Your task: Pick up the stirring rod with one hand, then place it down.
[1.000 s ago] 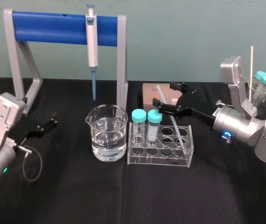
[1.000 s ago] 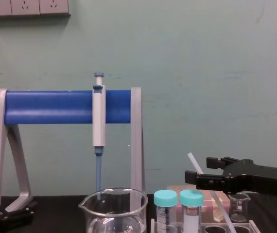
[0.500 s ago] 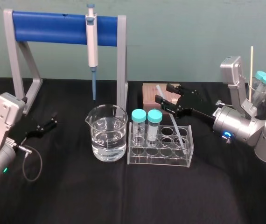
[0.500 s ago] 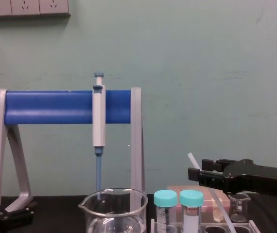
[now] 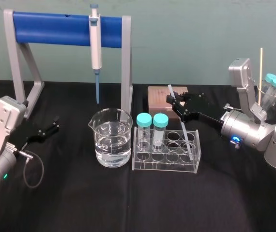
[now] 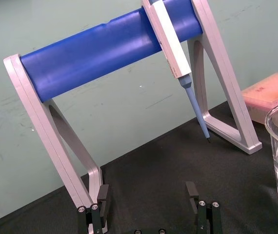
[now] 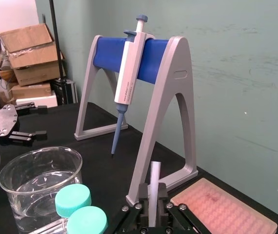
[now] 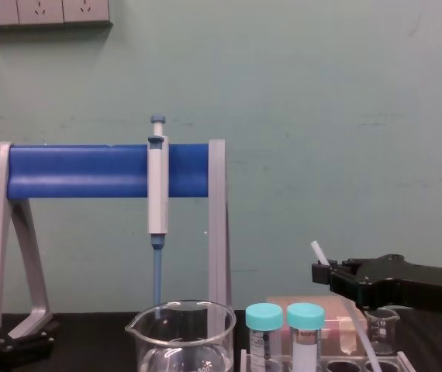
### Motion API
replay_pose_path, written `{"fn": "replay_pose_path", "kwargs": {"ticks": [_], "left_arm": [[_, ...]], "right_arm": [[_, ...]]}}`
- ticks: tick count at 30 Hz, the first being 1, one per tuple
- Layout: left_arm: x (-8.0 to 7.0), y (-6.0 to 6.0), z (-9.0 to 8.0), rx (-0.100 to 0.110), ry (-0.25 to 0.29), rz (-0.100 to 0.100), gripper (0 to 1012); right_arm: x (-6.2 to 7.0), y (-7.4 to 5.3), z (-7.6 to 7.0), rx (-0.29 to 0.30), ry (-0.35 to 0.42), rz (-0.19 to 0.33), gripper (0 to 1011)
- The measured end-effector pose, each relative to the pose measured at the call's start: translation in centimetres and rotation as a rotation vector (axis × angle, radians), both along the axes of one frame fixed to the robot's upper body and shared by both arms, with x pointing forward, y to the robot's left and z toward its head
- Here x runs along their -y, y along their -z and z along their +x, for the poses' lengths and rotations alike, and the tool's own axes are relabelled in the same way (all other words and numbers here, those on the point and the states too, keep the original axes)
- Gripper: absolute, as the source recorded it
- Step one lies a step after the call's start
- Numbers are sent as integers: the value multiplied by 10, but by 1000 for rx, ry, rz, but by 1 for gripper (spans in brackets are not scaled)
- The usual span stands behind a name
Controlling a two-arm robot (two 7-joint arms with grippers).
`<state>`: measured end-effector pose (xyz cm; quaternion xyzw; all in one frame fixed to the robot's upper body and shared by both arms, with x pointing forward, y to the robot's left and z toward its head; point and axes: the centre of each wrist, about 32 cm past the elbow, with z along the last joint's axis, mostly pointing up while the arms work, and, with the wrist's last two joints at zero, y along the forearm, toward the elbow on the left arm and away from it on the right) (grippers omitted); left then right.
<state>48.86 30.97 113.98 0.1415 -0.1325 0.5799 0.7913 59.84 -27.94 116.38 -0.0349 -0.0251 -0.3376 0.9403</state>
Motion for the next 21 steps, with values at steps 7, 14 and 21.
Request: {"fn": "replay_pose_path", "kwargs": {"ticks": [7, 14, 21], "left_arm": [[0, 0, 0, 0, 0, 0, 1000], [0, 0, 0, 0, 0, 0, 1000], [0, 0, 0, 0, 0, 0, 1000]], "right_arm": [[0, 0, 0, 0, 0, 0, 73], [0, 0, 0, 0, 0, 0, 73], [-1, -1, -4, 27, -1, 18, 72]]}}
